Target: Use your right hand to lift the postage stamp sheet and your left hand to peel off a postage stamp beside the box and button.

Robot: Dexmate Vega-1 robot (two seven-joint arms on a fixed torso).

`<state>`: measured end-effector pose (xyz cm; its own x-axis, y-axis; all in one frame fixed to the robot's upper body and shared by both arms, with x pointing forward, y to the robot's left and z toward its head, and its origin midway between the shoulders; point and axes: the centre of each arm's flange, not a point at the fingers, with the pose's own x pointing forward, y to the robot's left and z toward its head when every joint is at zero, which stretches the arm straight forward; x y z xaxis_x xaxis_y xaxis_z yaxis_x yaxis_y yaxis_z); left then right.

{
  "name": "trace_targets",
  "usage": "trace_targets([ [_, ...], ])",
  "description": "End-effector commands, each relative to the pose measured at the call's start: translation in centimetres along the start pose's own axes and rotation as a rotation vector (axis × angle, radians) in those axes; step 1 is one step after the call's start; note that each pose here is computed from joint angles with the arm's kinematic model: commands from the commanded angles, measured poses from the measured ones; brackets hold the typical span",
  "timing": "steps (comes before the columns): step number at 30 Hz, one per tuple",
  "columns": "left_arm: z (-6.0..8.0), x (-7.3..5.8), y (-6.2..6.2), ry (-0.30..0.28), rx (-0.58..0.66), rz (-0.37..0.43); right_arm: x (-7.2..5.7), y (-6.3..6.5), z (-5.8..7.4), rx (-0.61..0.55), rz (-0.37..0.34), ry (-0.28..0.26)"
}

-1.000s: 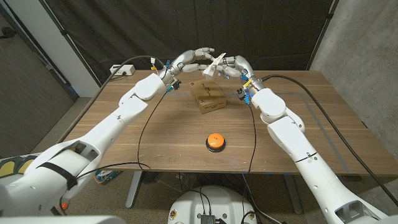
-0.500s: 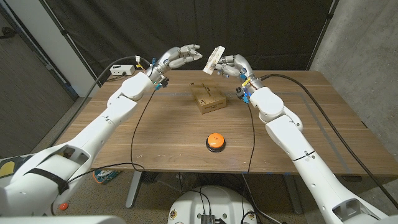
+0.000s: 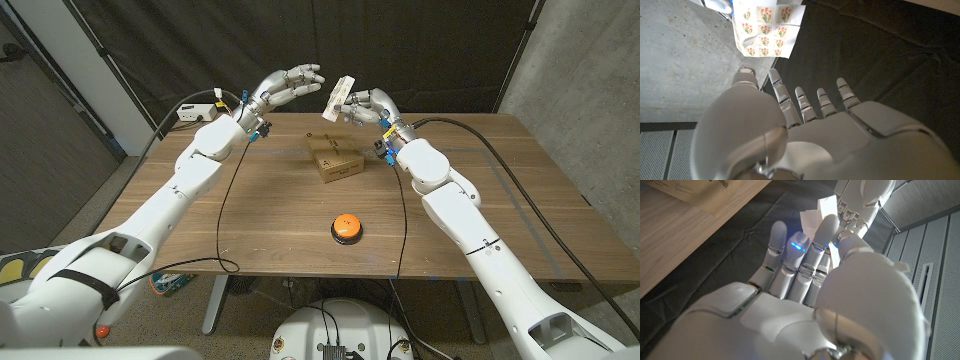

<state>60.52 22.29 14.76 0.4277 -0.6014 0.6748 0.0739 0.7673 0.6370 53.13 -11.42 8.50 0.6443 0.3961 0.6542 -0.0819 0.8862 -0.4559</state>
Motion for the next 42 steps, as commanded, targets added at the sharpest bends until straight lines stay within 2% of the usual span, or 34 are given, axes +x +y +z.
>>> trace_targets([
  [1,0.8,1.3,-0.7,-0.046,-0.045,-0.053,0.1,0.2,0.0,-0.008,0.008,0.004],
  [4,0.9,1.7,-0.7,-0.051,-0.087,-0.091,0.0,0.1,0.0,-0.007,0.006,0.005],
  [6,0.7,2.0,-0.6,-0.062,-0.144,-0.145,-0.1,0.0,0.0,-0.005,0.003,0.007],
  [11,0.4,2.1,-0.2,-0.062,-0.163,-0.211,-0.2,-0.3,-0.2,-0.006,-0.012,0.01],
  [19,0.8,2.4,0.4,-0.028,-0.046,-0.238,-0.5,-0.3,0.0,0.009,-0.014,-0.006],
  [26,1.3,2.4,0.5,-0.019,0.037,-0.222,-0.6,-0.4,0.2,0.012,-0.004,-0.026],
  [32,1.3,2.7,0.0,-0.019,0.064,-0.221,-0.5,-0.5,0.3,0.018,-0.003,-0.037],
  [42,0.9,3.2,-0.8,-0.04,0.004,-0.198,-0.5,-0.3,0.3,0.006,0.009,-0.048],
])
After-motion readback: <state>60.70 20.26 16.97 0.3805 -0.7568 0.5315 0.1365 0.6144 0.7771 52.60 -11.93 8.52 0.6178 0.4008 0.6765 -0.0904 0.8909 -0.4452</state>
